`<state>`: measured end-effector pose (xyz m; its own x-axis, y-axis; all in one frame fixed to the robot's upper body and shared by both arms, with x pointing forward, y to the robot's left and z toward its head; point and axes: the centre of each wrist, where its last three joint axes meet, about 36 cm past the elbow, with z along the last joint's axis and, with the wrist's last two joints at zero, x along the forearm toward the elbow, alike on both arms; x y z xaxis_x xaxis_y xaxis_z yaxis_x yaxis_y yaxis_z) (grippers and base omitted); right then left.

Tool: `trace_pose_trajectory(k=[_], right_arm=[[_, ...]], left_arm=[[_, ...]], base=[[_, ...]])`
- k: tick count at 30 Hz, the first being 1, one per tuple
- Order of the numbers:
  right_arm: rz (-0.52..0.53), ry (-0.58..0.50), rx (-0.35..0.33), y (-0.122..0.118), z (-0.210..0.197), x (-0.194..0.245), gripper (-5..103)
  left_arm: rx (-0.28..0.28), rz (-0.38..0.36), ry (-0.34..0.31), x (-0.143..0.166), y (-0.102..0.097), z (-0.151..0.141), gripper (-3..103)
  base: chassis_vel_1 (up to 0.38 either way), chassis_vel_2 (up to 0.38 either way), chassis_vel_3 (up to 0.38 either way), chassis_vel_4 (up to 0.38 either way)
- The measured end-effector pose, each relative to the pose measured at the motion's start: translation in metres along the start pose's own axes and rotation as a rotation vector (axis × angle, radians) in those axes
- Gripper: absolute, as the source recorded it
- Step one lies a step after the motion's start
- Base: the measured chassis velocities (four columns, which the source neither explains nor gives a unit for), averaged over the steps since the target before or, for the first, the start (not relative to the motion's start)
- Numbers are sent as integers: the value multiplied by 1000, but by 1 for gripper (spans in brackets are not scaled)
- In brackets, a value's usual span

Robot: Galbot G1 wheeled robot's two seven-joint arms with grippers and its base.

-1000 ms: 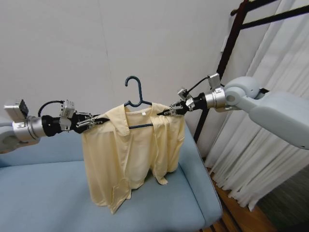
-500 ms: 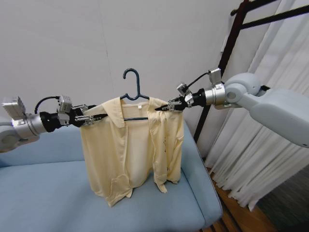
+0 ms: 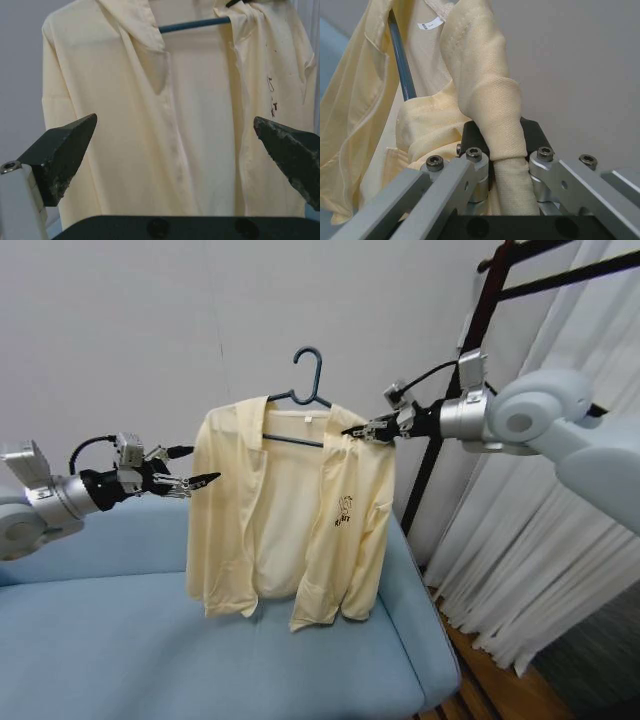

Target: Pick up the clothes from the sofa and hang them on the clothes hanger.

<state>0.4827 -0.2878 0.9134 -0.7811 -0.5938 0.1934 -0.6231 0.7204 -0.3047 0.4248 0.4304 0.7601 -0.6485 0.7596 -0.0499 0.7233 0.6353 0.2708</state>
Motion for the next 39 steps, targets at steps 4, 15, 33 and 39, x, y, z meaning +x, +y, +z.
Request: trace_pose_trajectory(k=[4,15,33,39], right_arm=[[130,-42,29,14,-23,11,9],[387,-81,25,14,-48,30,9],[883,220,-300,3,-71,9,9],[1039,224,-390,23,-127,16,9]], left_arm=[[8,-13,-18,0,-2,2,100],[45,-43,-74,1,-9,24,100],[136,-86,-141,1,-16,83,100],[154,-87,-152,1,-15,97,100]], base=[[0,0,0,0],[0,0,0,0],[0,0,0,0],[0,0,0,0]])
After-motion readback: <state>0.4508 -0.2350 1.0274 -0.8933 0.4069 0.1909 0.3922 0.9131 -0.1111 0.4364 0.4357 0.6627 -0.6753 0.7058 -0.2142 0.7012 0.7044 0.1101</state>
